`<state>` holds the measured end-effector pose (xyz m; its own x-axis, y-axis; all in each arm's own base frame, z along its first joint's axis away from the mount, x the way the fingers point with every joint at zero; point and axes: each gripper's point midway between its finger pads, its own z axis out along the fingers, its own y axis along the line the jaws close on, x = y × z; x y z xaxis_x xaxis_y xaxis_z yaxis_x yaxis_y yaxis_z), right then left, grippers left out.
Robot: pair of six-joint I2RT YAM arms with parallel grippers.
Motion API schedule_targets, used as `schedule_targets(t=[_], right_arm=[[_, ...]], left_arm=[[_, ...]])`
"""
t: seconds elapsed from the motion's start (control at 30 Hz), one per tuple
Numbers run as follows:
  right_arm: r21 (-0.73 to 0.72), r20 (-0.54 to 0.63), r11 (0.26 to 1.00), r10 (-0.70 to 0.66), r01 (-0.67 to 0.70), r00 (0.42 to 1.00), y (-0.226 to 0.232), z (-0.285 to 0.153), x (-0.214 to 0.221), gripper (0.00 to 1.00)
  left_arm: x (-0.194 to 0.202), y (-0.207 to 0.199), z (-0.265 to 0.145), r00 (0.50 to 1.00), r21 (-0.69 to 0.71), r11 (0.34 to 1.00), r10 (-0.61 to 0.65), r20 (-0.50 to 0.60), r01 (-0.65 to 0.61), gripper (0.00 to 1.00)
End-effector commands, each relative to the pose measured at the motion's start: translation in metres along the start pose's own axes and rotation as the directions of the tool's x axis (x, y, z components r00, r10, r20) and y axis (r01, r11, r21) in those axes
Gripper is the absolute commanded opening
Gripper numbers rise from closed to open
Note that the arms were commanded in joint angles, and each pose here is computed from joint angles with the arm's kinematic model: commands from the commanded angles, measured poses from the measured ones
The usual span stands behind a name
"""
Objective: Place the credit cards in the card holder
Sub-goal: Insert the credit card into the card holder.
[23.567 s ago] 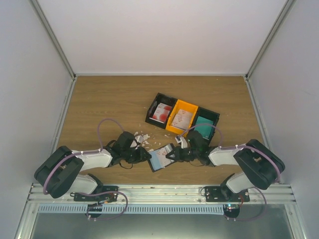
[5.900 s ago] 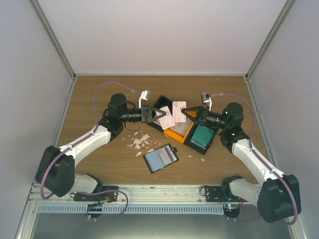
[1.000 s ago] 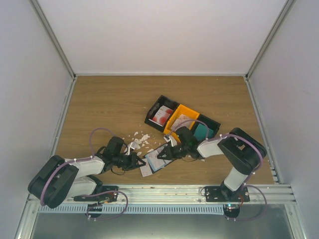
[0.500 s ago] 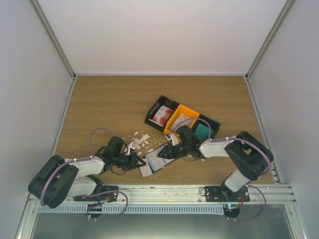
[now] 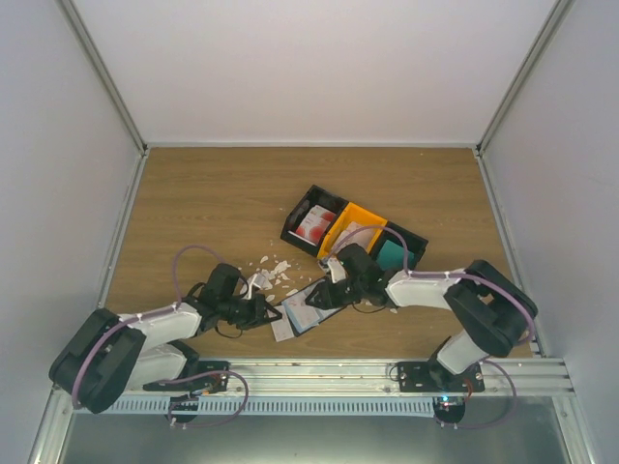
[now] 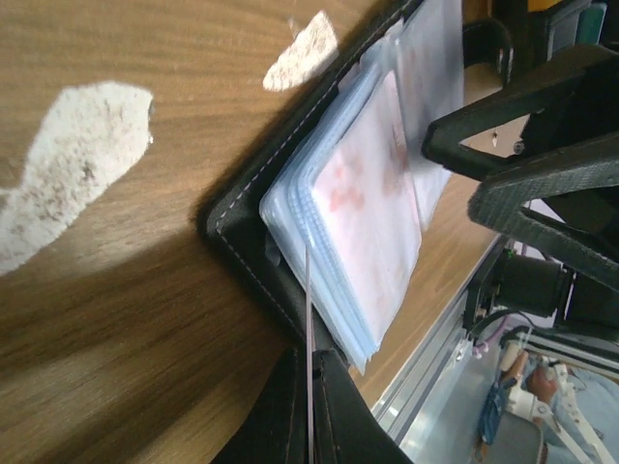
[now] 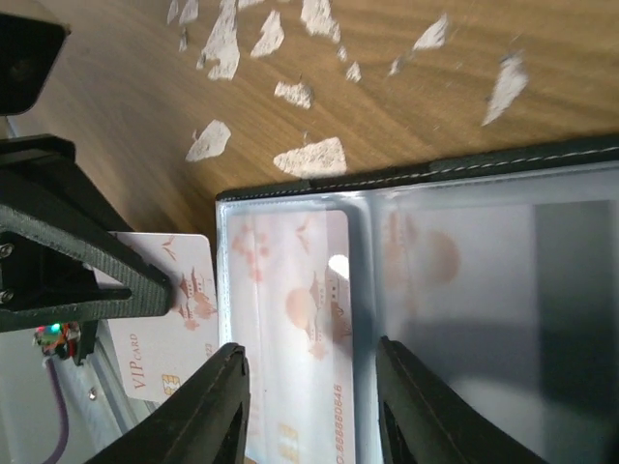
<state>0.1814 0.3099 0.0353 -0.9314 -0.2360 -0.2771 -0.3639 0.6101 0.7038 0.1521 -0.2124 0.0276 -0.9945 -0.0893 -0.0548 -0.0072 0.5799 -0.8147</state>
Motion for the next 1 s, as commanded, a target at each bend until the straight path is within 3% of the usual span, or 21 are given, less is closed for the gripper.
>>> schedule_targets(t=[0.0, 0.2, 0.43, 0.7, 0.97], right_arm=[[0.109, 0.119, 0.993, -0.066, 0.053, 0.991, 0.003, -0.022, -0.023, 0.4], [0.31, 0.171, 0.949, -0.109, 0.052, 0.979, -0.025, -0.045, -0.027, 0.43], [0.469, 0.135, 0.883, -0.096, 0.021, 0.986, -0.06, -0.056, -0.013, 0.45], [0.466, 0.087, 0.884, -0.078, 0.028, 0.993, -0.067, -0.054, 0.006, 0.55], [0.434, 0.054, 0.901, -0.01, -0.015, 0.999, -0.067, -0.048, 0.027, 0.48]], left_arm=[[-0.013, -0.002, -0.009, 0.996, -0.072, 0.996, 0.062, 0.059, -0.058, 0.0], [-0.028, -0.02, -0.029, 0.984, -0.102, 0.99, 0.112, 0.137, -0.099, 0.0], [-0.038, -0.056, -0.033, 0.975, 0.044, 0.991, 0.12, 0.187, -0.13, 0.0], [-0.051, -0.075, -0.022, 0.967, 0.147, 0.979, 0.102, 0.231, -0.139, 0.0], [-0.052, -0.076, 0.004, 0.977, 0.17, 0.979, 0.078, 0.198, -0.113, 0.0]])
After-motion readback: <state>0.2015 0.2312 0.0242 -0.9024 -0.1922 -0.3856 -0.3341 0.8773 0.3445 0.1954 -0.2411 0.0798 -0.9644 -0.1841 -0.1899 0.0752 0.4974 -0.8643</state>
